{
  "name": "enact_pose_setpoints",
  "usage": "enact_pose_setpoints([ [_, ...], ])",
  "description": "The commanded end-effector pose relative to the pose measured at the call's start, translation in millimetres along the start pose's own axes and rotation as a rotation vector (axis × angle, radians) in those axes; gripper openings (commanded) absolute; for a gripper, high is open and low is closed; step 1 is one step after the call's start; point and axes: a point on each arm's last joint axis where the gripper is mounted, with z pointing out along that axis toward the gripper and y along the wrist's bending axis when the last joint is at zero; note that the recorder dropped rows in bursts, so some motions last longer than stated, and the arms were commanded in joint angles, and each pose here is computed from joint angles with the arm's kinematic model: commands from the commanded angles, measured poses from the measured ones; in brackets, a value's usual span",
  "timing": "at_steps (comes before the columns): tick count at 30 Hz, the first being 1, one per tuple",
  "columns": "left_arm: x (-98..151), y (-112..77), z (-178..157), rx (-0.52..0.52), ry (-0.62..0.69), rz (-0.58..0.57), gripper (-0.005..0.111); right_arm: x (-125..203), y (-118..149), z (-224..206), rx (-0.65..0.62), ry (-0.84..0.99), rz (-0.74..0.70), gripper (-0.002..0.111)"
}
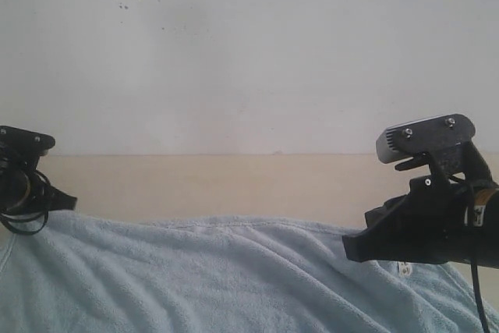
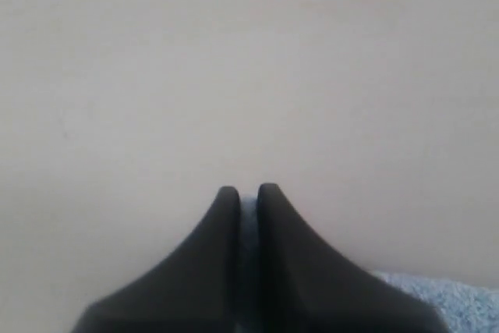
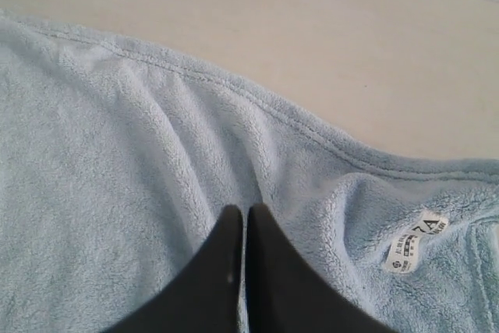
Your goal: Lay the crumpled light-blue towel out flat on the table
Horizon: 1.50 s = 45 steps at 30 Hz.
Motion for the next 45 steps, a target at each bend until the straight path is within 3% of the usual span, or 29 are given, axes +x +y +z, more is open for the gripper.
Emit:
enact_pose_setpoints([
  [1, -18.6, 6.2, -2.0, -0.029, -0.051, -0.022, 0.004, 0.0, -2.1, -0.4, 0.007, -0.01, 0.002, 0.002],
  [9, -16.2, 19.6, -3.6, -0.164, -0.03, -0.067, 0.004, 2.8, -2.1, -0.4, 0.006, 0.02, 0.002, 0.002],
  [15, -7.4, 10.0, -4.8, -0.006, 0.094, -0.086, 0.004, 4.5, -2.1, -0.4, 0.006, 0.039, 0.0, 0.002],
  [18, -15.8, 6.9, -13.4, 0.075, 0.072, -0.048, 0.006, 5.1, -2.1, -0.5, 0.006, 0.046, 0.0, 0.002],
  [21, -35.9, 7.9, -31.9, 0.158, -0.015, -0.085, 0.024, 5.3, -2.0, -0.5, 0.006, 0.048, -0.002, 0.002],
  [25, -60.2, 18.8, -61.3, 0.164, -0.108, -0.125, 0.054, 4.6, -2.1, -0.4, 0.005, 0.04, -0.034, 0.002],
  [29, -75.9, 36.7, -91.8, 0.113, -0.14, -0.209, 0.059, -2.6, -15.1, 5.0, 0.043, 0.053, -0.063, 0.002],
  [32, -78.4, 44.9, -113.4, 0.113, -0.166, -0.241, 0.058, -12.6, -45.1, 16.4, 0.123, 0.088, 0.002, 0.002],
  [38, -54.7, 45.3, -147.5, 0.179, -0.146, -0.339, 0.056, -31.7, -99.8, 53.1, 0.228, 0.142, 0.097, 0.002],
  [45, -0.4, -2.3, -165.5, 0.297, -0.029, -0.23, 0.051, -26.9, -117.3, 125.8, 0.194, 0.33, 0.086, 0.002],
])
